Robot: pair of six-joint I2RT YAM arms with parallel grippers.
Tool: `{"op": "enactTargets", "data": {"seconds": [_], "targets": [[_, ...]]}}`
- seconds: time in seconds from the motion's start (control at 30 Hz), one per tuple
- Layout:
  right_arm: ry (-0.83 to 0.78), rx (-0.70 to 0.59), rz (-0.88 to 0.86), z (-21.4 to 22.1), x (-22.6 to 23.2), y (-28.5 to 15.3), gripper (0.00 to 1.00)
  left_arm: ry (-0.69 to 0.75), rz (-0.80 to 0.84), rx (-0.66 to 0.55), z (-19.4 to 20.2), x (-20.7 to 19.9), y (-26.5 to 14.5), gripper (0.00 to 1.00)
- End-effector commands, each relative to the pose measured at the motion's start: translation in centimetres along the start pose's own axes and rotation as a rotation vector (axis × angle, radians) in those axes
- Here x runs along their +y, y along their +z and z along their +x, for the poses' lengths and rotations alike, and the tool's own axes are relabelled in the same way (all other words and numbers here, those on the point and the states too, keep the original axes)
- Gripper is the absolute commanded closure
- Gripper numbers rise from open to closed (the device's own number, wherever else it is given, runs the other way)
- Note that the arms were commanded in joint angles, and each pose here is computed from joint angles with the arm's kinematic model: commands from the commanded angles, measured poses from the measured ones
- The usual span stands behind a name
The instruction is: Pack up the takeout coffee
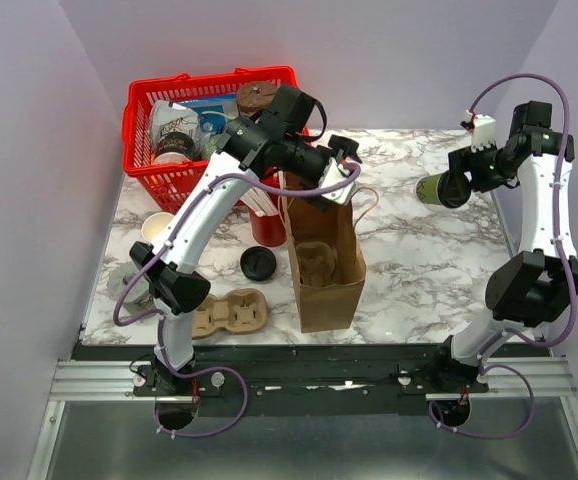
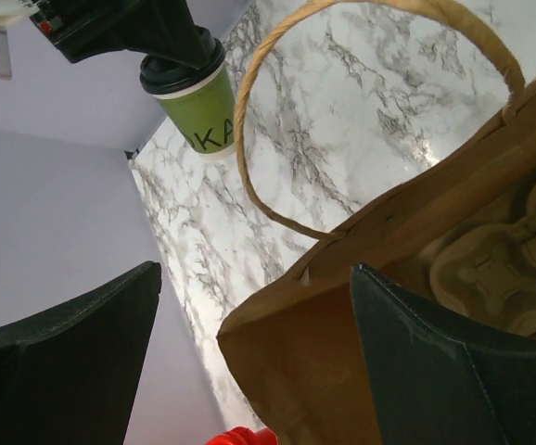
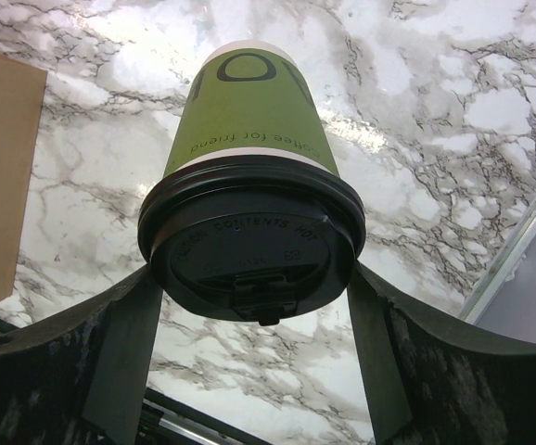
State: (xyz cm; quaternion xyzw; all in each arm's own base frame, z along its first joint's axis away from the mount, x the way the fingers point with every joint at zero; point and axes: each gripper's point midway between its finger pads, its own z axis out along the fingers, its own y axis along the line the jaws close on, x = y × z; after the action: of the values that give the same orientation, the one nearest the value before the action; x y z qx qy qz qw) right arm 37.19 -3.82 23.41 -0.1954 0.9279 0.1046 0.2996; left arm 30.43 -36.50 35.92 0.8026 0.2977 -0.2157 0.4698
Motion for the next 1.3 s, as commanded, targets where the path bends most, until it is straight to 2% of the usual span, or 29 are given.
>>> {"op": "enactTargets", "data": {"seconds": [0.0,0.07,0.17,0.23,0.3,0.57,0.63,0.67,0.7,0.93,0.97,1.03,1.07,1.1,1.13,1.27], "targets": [[-0.014,-0.015,-0.031,0.3,1.3,-0.9,1.00,0.234,0.094,0.028,0.1,-0.8,0.9,0.14],[-0.011,-0.011,-0.035,0.5,1.4,-0.8,1.00,0.260,0.140,0.070,1.0,-1.7,1.1,0.16],[-0.007,-0.013,-0.043,0.5,1.5,-0.7,1.00,0.304,0.203,0.120,2.2,-2.8,1.4,0.25],[-0.004,-0.016,-0.049,0.5,1.6,-0.7,0.99,0.303,0.226,0.132,2.4,-3.3,1.6,0.40],[-0.003,-0.018,-0.048,0.5,1.7,-0.8,1.00,0.297,0.229,0.138,2.7,-3.4,1.6,0.48],[-0.003,-0.013,-0.045,0.6,1.7,-0.9,0.99,0.314,0.189,0.130,2.2,-2.4,1.6,0.55],[-0.004,-0.015,-0.044,0.5,1.6,-0.9,0.99,0.335,0.208,0.138,2.4,-2.8,1.5,0.63],[-0.003,-0.015,-0.044,0.4,1.6,-0.9,1.00,0.342,0.211,0.141,2.4,-2.9,1.4,0.73],[-0.004,-0.017,-0.042,0.4,1.6,-1.1,1.00,0.353,0.213,0.139,2.3,-2.9,1.3,0.92],[-0.003,-0.055,-0.003,-0.6,1.5,-2.3,0.99,0.359,0.179,0.141,2.0,-2.1,1.4,1.00],[-0.011,-0.076,0.010,-1.2,1.5,-2.9,1.00,0.323,0.161,0.148,2.1,-1.9,1.3,1.00],[-0.017,-0.108,0.034,-2.2,1.5,-4.0,0.99,0.306,0.075,0.156,1.7,0.2,1.3,1.00],[-0.030,-0.136,0.062,-3.2,1.2,-5.0,1.00,0.224,0.028,0.161,1.5,0.8,1.1,1.00],[-0.032,-0.149,0.074,-3.7,1.1,-5.5,0.99,0.201,-0.016,0.169,1.4,1.7,0.9,1.00],[-0.029,-0.160,0.087,-4.1,1.0,-5.9,1.00,0.207,-0.088,0.171,1.1,3.6,0.7,1.00],[-0.040,-0.221,0.130,-5.7,1.0,-7.8,1.00,0.099,-0.207,0.186,0.6,5.7,-0.3,1.00]]}}
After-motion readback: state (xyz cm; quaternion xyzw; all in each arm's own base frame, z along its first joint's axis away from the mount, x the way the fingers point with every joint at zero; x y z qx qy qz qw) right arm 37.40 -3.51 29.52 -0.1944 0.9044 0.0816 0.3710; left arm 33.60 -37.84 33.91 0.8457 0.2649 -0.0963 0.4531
